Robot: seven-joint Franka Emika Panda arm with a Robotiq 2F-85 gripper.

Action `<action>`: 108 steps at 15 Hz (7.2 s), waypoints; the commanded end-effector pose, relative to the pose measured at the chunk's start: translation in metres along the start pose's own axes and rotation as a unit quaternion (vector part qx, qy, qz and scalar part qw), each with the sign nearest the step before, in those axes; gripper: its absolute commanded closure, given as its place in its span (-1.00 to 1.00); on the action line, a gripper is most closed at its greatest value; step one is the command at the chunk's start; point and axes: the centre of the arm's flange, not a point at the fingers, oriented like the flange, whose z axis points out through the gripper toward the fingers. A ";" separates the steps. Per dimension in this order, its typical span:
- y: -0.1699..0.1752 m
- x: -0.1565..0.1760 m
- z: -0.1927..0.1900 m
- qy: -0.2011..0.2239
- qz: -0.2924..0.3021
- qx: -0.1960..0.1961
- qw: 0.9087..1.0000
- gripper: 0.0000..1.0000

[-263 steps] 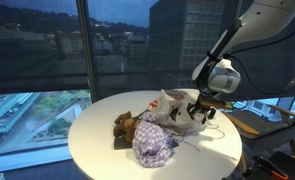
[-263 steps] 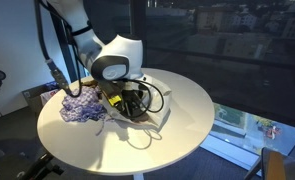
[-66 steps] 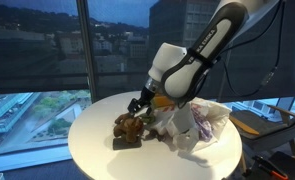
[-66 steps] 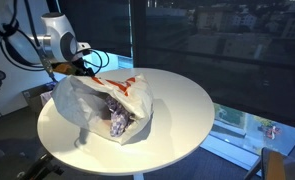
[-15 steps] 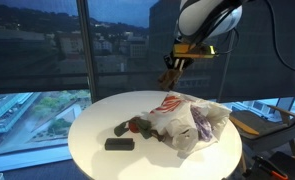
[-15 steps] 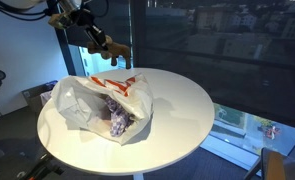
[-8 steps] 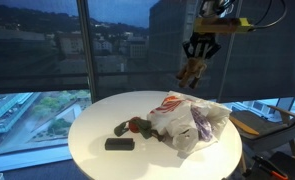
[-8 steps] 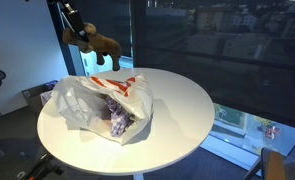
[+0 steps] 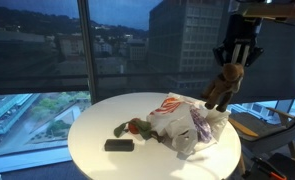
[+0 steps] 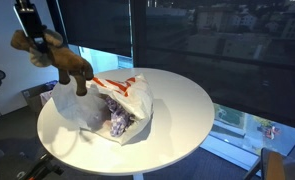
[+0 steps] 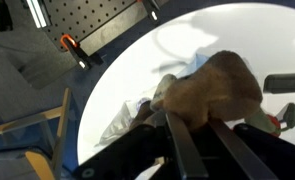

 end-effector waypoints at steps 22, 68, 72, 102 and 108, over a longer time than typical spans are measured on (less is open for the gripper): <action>-0.007 0.071 0.239 0.138 -0.141 -0.007 0.980 0.92; -0.047 0.070 0.074 0.118 -0.149 0.058 0.980 -1.00; -0.062 0.059 0.063 0.137 -0.200 0.108 0.964 -1.00; -0.266 0.091 0.308 0.097 -0.321 0.142 0.931 -1.00; -0.293 0.122 0.332 0.176 -0.343 0.084 0.919 -1.00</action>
